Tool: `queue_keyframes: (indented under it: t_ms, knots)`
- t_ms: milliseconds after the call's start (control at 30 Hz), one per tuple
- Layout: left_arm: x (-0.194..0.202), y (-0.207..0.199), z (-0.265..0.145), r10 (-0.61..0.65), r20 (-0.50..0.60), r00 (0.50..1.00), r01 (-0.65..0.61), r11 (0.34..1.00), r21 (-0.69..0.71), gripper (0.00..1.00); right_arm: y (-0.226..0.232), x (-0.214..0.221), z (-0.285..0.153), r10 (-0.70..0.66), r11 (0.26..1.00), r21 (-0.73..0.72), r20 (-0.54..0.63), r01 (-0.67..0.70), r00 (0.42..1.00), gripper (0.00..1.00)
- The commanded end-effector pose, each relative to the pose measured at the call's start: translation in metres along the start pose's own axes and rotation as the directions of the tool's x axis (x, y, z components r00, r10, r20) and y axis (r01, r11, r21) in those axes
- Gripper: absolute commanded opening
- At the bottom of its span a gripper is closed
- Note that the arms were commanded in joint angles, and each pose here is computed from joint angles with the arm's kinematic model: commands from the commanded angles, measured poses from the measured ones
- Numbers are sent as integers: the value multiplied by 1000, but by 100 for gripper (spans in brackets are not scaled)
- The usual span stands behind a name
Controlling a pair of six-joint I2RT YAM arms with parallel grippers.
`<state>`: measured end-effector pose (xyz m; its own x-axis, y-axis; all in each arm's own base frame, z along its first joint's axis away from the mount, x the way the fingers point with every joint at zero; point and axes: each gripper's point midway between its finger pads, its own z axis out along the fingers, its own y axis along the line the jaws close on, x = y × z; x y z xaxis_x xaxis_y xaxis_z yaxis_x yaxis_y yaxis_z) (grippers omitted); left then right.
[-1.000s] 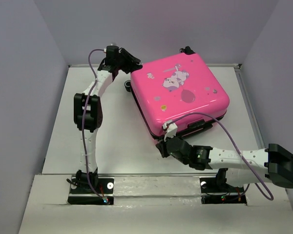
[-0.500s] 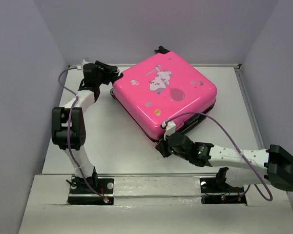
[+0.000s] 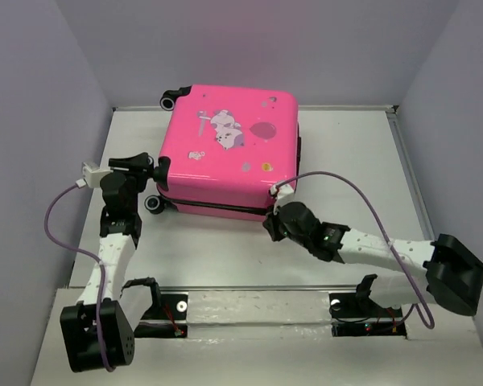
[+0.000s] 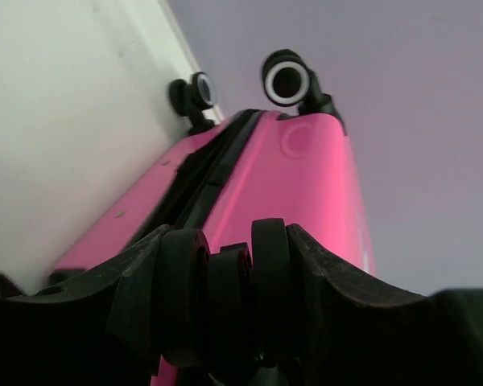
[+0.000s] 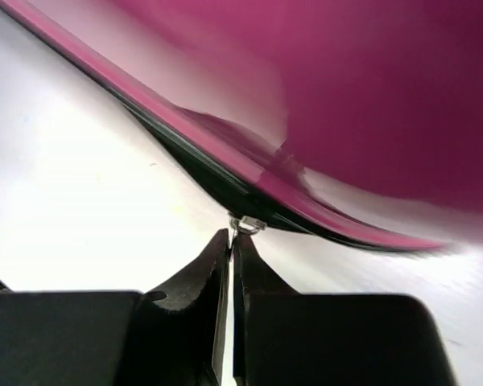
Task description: Pack the luggage
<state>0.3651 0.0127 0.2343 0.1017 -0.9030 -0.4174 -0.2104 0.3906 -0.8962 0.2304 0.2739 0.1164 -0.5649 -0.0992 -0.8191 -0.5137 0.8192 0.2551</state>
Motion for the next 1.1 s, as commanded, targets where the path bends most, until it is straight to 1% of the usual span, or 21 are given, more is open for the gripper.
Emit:
queue_keyframes:
  t_ms: [0, 67, 133, 200, 233, 300, 333, 367, 400, 467, 533, 567, 600, 633, 700, 767, 800, 833, 967, 1033, 1067]
  knots:
    - [83, 41, -33, 196, -317, 928, -181, 981, 77, 6, 129, 29, 1, 23, 957, -291, 37, -11, 999, 7]
    - [89, 48, -38, 187, -330, 925, -171, 982, 77, 6, 137, 25, 6, 15, 965, -262, 48, -2, 999, 7]
    - [101, 60, -47, 186, -362, 913, -169, 983, 76, 6, 130, -6, 9, -29, 976, -211, 126, 56, 992, 7]
    - [103, 63, -49, 192, -369, 909, -174, 981, 80, 6, 108, -39, 16, 15, 973, -230, 140, 18, 990, 7]
    - [112, 58, -55, 199, -393, 898, -170, 979, 109, 6, 105, -58, 14, 17, 969, -245, 170, 25, 985, 7]
    - [122, 55, -61, 207, -406, 890, -169, 977, 127, 6, 97, -75, 19, 12, 969, -247, 185, 35, 983, 7]
    - [139, 48, -71, 227, -441, 868, -171, 972, 163, 6, 94, -90, 22, 13, 967, -250, 197, 38, 980, 7]
    - [141, 40, -74, 231, -424, 876, -170, 969, 177, 6, 95, -87, 30, -8, 965, -258, 179, 55, 984, 7]
    - [162, 28, -89, 254, -463, 849, -164, 960, 226, 6, 95, -90, 36, -10, 964, -259, 178, 57, 984, 7]
    - [172, 15, -98, 263, -461, 847, -162, 955, 249, 6, 107, -107, 45, -15, 958, -278, 198, 70, 980, 7]
    - [182, 8, -109, 271, -476, 837, -154, 951, 269, 6, 126, -101, 62, -33, 929, -357, 170, 92, 985, 7]
    - [193, 6, -120, 290, -504, 813, -159, 945, 286, 6, 134, -101, 67, -37, 914, -392, 167, 100, 985, 7]
    - [192, 2, -124, 294, -498, 816, -160, 942, 295, 6, 143, -100, 71, -34, 898, -429, 156, 99, 987, 7]
    - [193, 2, -131, 306, -500, 810, -167, 938, 304, 6, 161, -91, 81, -48, 865, -492, 112, 97, 993, 7]
    - [190, 2, -137, 314, -496, 810, -175, 936, 306, 6, 172, -82, 79, -68, 854, -508, 103, 111, 992, 7]
    - [189, 2, -144, 321, -500, 804, -172, 931, 322, 6, 176, -59, 79, -95, 862, -492, 76, 120, 993, 7]
    - [191, 3, -145, 323, -507, 799, -170, 931, 324, 6, 161, -37, 81, -101, 881, -459, 42, 109, 994, 7]
    - [194, 4, -147, 327, -515, 792, -172, 930, 325, 6, 153, -30, 79, -91, 892, -442, 35, 97, 995, 7]
    - [227, -5, -157, 361, -569, 739, -167, 916, 364, 6, 117, -26, 47, -17, 933, -358, 79, 44, 997, 7]
    - [237, -12, -158, 377, -574, 727, -174, 910, 377, 6, 101, -29, 39, 0, 947, -321, 107, 35, 994, 7]
    - [242, -20, -156, 391, -571, 721, -180, 903, 391, 6, 91, -21, 35, 0, 952, -306, 99, 30, 995, 7]
